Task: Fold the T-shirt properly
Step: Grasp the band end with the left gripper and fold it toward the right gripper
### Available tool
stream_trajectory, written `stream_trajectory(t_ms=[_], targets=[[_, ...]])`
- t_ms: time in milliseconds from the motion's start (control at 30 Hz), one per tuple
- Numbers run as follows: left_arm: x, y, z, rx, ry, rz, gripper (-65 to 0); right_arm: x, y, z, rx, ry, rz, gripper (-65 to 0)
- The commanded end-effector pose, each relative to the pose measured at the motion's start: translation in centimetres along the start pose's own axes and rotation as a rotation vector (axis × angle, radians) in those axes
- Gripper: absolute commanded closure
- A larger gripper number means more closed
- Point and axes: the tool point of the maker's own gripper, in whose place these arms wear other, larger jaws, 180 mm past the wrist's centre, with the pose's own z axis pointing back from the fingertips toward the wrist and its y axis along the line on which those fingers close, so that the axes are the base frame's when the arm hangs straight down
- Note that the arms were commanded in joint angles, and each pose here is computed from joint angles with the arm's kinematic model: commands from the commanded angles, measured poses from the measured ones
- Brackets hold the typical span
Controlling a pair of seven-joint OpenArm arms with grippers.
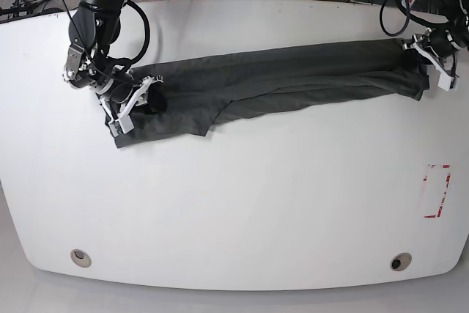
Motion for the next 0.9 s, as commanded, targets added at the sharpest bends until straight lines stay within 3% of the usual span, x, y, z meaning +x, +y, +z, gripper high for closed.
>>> stream_trajectory(t_ms=[0,167,333,867], targets=[[2.8,-0.6,1.3,0.041,-0.067,-0.093,0.0,-1.5,-0.9,0.2,-0.039,0.082,0.013,-14.0],[4.8,-3.3,2.2,0.108,-0.072,-0.280,0.0,-1.5,-0.8,0.2,-0.038,0.081,0.013,-14.0],[5.4,-8.1,1.5,0.082,-0.067,-0.441,0.0,-1.5,-0.8,0.2,-0.037,0.080,0.012,-14.0],[3.4,-20.5,-3.8,-0.186,-0.048,-0.534,0.0,-1.7,-0.9,0.3,-0.039,0.083,0.009,-14.0]])
